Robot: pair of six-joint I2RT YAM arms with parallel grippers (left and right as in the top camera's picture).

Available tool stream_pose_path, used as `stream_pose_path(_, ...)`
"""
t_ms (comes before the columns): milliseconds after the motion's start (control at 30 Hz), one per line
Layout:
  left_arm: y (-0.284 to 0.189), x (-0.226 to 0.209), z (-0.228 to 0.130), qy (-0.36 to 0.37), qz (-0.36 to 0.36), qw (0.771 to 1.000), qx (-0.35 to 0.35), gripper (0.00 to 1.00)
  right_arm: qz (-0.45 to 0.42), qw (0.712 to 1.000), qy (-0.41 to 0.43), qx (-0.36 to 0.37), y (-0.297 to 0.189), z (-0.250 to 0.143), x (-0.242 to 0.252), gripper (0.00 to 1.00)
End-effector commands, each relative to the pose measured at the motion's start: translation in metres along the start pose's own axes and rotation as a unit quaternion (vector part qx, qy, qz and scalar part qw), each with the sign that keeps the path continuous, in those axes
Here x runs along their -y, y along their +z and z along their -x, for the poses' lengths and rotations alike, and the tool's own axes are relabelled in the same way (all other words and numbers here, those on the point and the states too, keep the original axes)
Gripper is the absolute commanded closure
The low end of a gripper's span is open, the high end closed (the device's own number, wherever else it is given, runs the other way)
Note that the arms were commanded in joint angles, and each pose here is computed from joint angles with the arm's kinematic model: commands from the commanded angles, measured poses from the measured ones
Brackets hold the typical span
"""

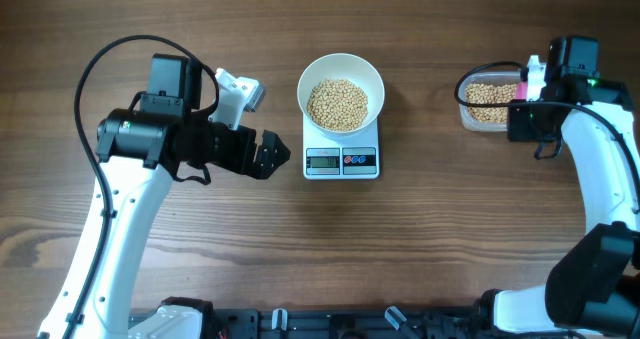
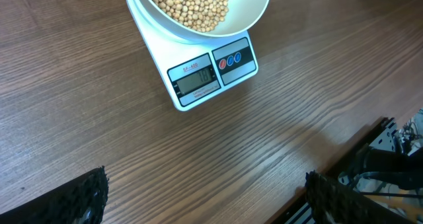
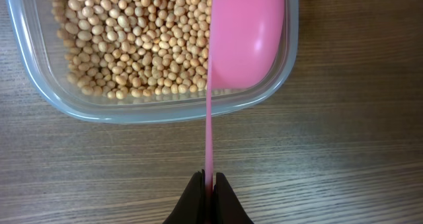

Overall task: Scoop item into bowl and weigh 150g on scale
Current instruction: 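Scoop soybeans a third time from the tub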

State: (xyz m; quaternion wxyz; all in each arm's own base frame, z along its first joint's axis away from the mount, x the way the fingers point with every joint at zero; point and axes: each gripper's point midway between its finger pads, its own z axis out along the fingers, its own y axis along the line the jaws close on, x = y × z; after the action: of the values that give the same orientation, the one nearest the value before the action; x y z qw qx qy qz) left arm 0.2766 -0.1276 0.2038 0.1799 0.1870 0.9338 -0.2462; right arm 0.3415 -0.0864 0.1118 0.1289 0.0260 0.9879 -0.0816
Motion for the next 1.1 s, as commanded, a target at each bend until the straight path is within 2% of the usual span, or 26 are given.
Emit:
stream_pose_path(0,-0.005,0.007,0.002,0.017,-0.009,1.0,0.01,0.0,-0.01,1.0,0.009,-0.005,0.007,0.0,0.002,0.96)
stream_pose_path(267,-0.005,0.007,0.002,0.017,-0.009,1.0,0.01,0.0,0.005,0.999,0.0,-0.042,0.028,-0.009,-0.009,0.96)
stream_pose_path(567,-0.005,0.007,0.002,0.017,-0.009,1.0,0.01,0.0,0.08,0.996,-0.008,-0.043,0.026,-0.009,-0.043,0.96)
stream_pose_path(900,-0.005,0.007,0.002,0.017,-0.009,1.0,0.01,0.0,0.192,0.98,0.047,-0.034,0.017,-0.003,-0.074,0.96)
stream_pose_path(1067,-0.005,0.007,0.002,0.017,-0.009,1.0,0.01,0.0,0.209,0.973,0.09,-0.033,0.017,-0.002,-0.064,0.96)
